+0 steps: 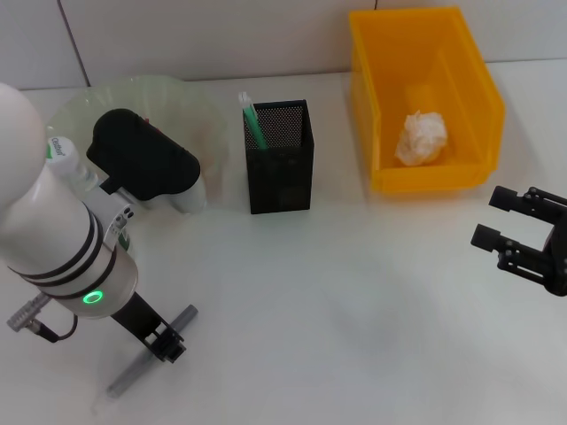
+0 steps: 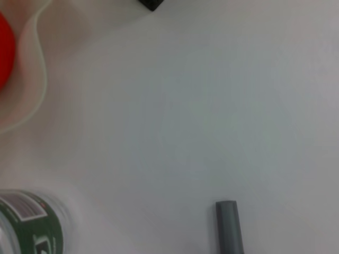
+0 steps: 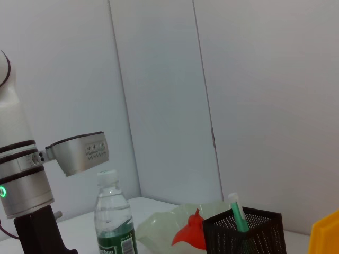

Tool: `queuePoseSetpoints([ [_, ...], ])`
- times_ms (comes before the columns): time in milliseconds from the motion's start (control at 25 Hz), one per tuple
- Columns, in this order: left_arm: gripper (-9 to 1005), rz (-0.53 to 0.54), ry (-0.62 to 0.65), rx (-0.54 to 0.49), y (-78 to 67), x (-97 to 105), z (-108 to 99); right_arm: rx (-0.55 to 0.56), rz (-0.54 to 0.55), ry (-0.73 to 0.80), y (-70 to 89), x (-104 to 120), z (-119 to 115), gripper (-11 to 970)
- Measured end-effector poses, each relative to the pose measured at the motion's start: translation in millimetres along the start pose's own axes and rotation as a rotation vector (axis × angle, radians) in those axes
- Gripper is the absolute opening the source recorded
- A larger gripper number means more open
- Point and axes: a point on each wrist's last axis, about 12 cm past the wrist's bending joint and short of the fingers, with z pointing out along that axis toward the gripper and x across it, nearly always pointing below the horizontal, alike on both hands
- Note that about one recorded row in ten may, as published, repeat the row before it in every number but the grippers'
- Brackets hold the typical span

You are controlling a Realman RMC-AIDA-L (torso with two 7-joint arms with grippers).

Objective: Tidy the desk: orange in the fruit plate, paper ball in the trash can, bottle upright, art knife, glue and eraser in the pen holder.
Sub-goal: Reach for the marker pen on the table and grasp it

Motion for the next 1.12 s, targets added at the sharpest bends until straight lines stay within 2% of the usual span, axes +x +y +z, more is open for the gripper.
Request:
queuePoseSetpoints([
  [680,399,0.014,0.019,0.005,-2.3,-1.0,1.7,0.001,0.002,0.0,0.1,0.2,0.4,628],
  [1120,357,0.034,0.034,0.002,-5.7,-1.5,4.3,-0.004,0.006,-0.004,0.7,-0.1,0.4,628],
])
